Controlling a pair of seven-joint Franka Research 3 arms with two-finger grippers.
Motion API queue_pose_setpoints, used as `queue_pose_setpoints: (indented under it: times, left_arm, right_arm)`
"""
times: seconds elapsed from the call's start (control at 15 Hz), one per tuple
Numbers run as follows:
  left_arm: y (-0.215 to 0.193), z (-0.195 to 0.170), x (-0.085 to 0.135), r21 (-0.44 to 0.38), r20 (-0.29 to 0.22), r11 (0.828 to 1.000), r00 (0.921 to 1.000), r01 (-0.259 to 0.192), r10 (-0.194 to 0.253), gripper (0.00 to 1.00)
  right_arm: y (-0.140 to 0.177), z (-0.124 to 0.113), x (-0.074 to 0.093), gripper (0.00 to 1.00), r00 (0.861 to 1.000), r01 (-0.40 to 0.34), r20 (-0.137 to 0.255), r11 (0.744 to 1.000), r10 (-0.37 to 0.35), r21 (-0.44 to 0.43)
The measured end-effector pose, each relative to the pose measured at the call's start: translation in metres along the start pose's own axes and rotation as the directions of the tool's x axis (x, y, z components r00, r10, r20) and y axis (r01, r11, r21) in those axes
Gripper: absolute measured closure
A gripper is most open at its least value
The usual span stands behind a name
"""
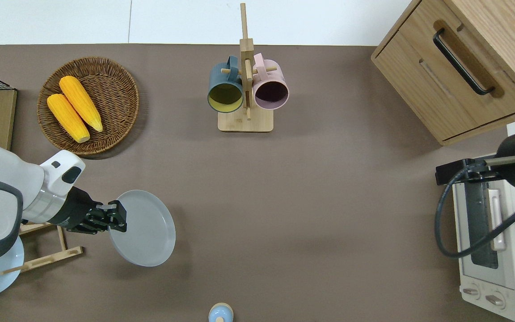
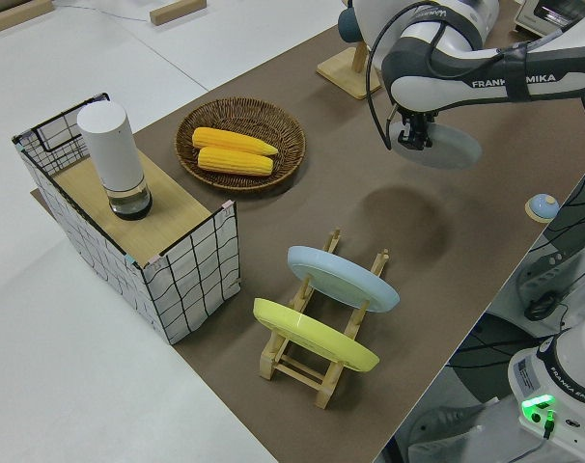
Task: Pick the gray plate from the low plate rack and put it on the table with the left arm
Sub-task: 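Lower the gray plate flat onto the table beside the rack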
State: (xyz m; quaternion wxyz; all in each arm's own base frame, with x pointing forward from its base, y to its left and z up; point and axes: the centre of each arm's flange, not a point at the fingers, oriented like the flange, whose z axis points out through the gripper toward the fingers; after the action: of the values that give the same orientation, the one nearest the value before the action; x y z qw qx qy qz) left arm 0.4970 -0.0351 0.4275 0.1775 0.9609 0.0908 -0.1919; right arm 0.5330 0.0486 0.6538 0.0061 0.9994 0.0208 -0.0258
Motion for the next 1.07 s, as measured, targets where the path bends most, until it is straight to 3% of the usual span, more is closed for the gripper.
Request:
queue_pose_setpoints:
  times: [0.4, 0.8, 1.0, 1.07]
  left_arm:
    - [0.003, 0.04, 0.017, 0.028, 0.0, 1.0, 1.0, 0.0, 0.0, 0.89]
    - [0.004, 0.044, 0.018, 0.032, -0.002, 0.999, 1.0, -0.003, 0.003, 0.85]
    - [0.004, 0.044, 0.018, 0.035, -0.004, 0.999, 1.0, -0.005, 0.006, 0.64]
    - [0.004, 0.044, 0.018, 0.037, -0.004, 0.999, 1.0, -0.006, 0.007, 0.49]
  right_arm:
    - [0.0, 0.0, 0.0, 0.01, 1.0, 0.0, 0.0, 1.0, 0.0, 0.0]
    - [0.0, 0.0, 0.0, 0.01, 1.0, 0.0, 0.0, 1.0, 0.0, 0.0]
    - [0.0, 0.0, 0.0, 0.01, 1.0, 0.0, 0.0, 1.0, 0.0, 0.0]
    - [0.0, 0.0, 0.0, 0.01, 1.0, 0.0, 0.0, 1.0, 0.0, 0.0]
